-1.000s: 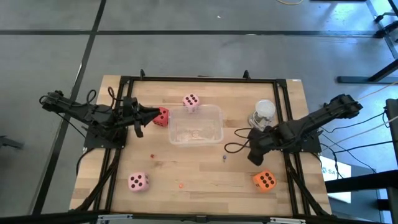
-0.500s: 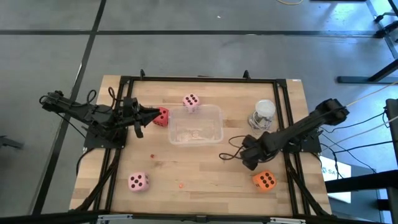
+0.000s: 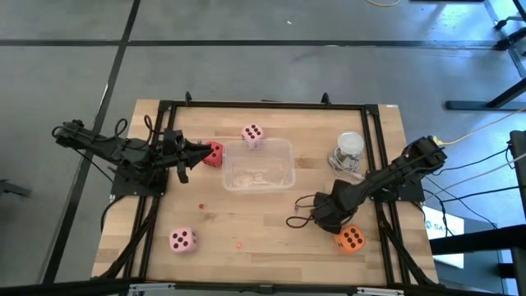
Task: Pick & Place Dice
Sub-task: Put the small green dice into the transparent bin
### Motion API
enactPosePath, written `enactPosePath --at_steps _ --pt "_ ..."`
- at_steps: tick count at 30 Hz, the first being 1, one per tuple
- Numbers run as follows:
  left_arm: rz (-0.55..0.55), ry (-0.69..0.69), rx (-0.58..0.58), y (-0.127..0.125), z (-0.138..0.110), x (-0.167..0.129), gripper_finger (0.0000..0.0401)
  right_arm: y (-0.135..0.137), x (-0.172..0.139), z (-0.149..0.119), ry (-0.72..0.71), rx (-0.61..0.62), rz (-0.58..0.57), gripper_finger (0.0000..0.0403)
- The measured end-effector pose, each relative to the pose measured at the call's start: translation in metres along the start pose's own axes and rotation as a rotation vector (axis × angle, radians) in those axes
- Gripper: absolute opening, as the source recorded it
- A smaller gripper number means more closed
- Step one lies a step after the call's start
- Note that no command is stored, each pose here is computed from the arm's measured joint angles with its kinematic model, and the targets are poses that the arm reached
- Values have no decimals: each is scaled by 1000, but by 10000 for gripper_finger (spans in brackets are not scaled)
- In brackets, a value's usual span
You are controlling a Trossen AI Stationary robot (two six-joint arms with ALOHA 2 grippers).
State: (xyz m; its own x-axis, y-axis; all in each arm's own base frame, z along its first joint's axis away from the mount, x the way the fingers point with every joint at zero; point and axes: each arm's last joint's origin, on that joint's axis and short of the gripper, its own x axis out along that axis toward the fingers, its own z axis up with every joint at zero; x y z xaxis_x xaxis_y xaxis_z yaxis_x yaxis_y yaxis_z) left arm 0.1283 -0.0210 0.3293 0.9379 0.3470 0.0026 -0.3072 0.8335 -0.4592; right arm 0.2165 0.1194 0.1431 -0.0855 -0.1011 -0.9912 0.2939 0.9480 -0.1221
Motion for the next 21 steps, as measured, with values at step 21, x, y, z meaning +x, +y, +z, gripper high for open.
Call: enactPosePath --at_steps 21 --pt "-16 8 -16 0 0 0 77 2 12 -2 -35 6 68 206"
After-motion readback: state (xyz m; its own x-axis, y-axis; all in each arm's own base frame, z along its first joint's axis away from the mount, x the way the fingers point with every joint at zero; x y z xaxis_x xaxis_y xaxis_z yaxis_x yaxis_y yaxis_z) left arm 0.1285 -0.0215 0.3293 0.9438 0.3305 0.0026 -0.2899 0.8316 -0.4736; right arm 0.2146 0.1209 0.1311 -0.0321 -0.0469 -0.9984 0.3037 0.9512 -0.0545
